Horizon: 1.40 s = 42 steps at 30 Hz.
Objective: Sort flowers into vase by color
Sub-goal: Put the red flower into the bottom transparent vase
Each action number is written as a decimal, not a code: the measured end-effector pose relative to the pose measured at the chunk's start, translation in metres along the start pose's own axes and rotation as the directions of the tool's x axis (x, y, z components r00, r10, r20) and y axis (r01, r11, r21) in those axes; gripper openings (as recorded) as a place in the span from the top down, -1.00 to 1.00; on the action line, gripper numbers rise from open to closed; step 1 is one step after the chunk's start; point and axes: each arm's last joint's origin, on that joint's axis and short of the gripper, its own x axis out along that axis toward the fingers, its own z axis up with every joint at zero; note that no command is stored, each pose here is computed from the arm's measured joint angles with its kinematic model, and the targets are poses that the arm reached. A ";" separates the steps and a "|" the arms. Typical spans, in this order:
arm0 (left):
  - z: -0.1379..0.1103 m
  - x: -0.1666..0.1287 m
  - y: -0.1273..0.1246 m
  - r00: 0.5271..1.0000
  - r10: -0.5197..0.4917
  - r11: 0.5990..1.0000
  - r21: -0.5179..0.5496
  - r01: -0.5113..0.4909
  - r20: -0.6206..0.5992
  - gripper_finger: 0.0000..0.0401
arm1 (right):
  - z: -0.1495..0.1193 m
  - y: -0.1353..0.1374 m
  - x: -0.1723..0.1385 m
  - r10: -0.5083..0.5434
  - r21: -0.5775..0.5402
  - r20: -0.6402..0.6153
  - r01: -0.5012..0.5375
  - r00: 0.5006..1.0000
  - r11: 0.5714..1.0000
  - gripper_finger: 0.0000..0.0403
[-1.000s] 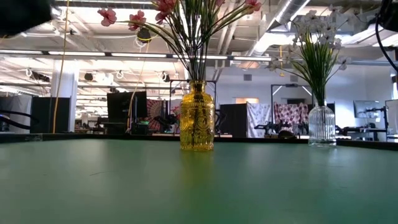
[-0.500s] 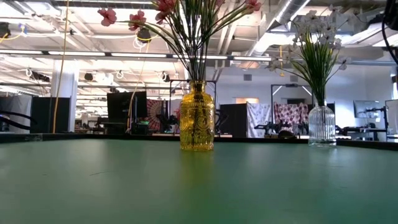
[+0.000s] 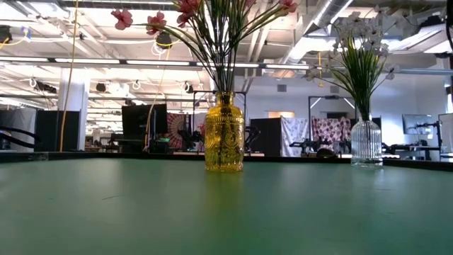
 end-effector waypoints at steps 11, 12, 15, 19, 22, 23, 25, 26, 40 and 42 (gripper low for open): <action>0.019 0.001 0.002 0.982 0.017 0.975 -0.222 0.026 0.190 1.00 | 0.047 0.021 0.052 -0.115 -0.648 0.198 0.218 0.973 0.730 0.59; 0.020 0.001 0.003 0.982 0.023 0.972 -0.234 0.022 0.190 1.00 | 0.048 0.024 0.060 -0.129 -0.671 0.196 0.229 0.972 0.705 0.59; 0.023 0.001 0.006 0.979 0.038 0.965 -0.263 0.016 0.199 1.00 | 0.048 0.032 0.084 -0.183 -0.718 0.179 0.256 0.967 0.647 0.59; 0.027 0.001 0.011 0.974 0.071 0.950 -0.311 -0.001 0.214 1.00 | 0.042 0.043 0.119 -0.242 -0.812 0.133 0.245 0.961 0.530 0.57; 0.029 0.002 0.015 0.972 0.100 0.941 -0.339 -0.023 0.212 1.00 | 0.039 0.050 0.141 -0.275 -0.845 0.118 0.242 0.954 0.476 0.51; 0.029 0.002 0.017 0.972 0.108 0.937 -0.347 -0.029 0.210 1.00 | 0.038 0.052 0.147 -0.285 -0.858 0.114 0.239 0.952 0.456 0.48; 0.030 0.002 0.019 0.971 0.121 0.931 -0.363 -0.038 0.206 1.00 | 0.035 0.056 0.158 -0.298 -0.876 0.108 0.233 0.948 0.422 0.40; 0.030 0.002 0.019 0.971 0.126 0.928 -0.369 -0.043 0.204 1.00 | 0.035 0.059 0.162 -0.301 -0.878 0.109 0.233 0.947 0.417 0.36; 0.029 0.002 0.021 0.974 0.136 0.923 -0.380 -0.059 0.179 1.00 | 0.023 0.044 0.189 -0.362 -0.888 0.058 0.214 0.930 0.407 0.06; 0.029 0.002 0.022 0.975 0.135 0.923 -0.379 -0.060 0.175 1.00 | 0.020 0.043 0.191 -0.341 -0.888 0.048 0.197 0.939 0.416 0.08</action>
